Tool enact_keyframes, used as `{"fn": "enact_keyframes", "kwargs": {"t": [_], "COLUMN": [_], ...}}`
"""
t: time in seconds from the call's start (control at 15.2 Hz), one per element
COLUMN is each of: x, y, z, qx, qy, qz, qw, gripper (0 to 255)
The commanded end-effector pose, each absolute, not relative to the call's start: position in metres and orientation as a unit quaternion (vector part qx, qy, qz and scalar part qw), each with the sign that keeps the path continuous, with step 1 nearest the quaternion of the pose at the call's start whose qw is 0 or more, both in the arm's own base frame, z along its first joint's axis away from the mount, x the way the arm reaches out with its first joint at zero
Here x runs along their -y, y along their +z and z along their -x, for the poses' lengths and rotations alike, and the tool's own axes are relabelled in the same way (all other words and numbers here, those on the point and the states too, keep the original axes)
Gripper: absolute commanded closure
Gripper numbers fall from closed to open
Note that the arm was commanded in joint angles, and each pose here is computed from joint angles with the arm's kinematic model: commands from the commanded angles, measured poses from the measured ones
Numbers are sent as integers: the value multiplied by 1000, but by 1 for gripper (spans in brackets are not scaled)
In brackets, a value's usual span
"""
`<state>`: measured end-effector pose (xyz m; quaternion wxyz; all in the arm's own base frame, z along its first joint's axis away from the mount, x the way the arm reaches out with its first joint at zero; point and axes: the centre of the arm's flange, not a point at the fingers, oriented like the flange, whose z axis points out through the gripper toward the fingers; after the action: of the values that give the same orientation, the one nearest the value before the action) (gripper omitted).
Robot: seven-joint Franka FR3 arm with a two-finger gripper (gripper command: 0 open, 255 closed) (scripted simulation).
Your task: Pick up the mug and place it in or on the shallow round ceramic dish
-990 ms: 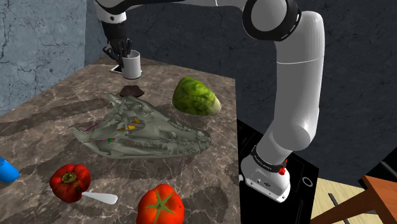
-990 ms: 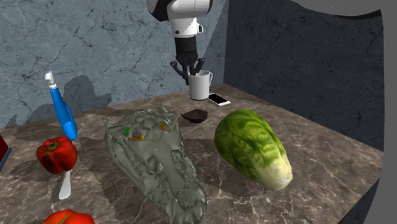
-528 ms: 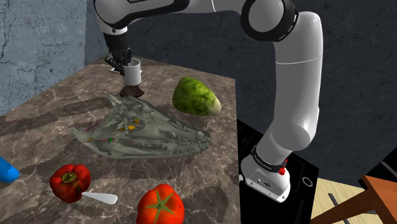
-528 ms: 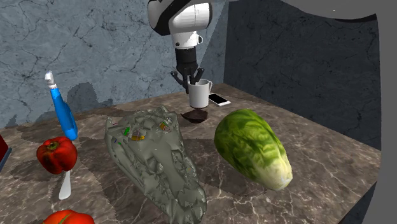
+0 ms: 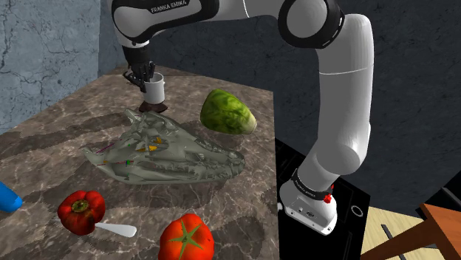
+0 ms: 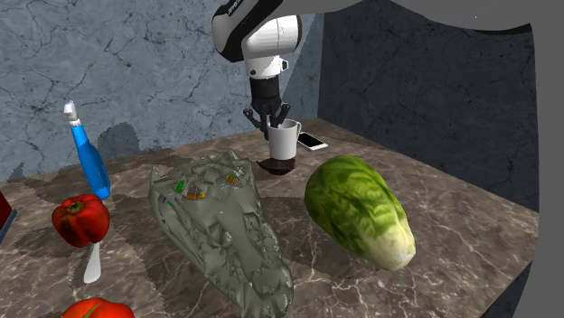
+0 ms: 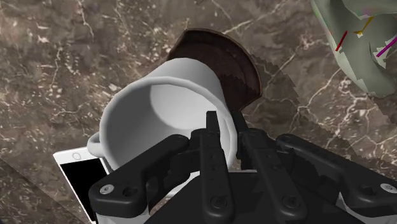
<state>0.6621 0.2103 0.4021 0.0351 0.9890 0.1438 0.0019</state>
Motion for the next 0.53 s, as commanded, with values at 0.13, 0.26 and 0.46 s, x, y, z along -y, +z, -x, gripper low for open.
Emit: {"fn": "enact_keyframes", "kwargs": {"t": [0.13,0.26,0.46], "x": [-210,-210,-210], "y": [402,402,402], "z": [-662,-662,-662], "qx": [-144,-144,-144], "qy": [2,2,2], "qz": [-989,-989,-989], "qw": [35,35,35], "gripper": [255,0,0]}}
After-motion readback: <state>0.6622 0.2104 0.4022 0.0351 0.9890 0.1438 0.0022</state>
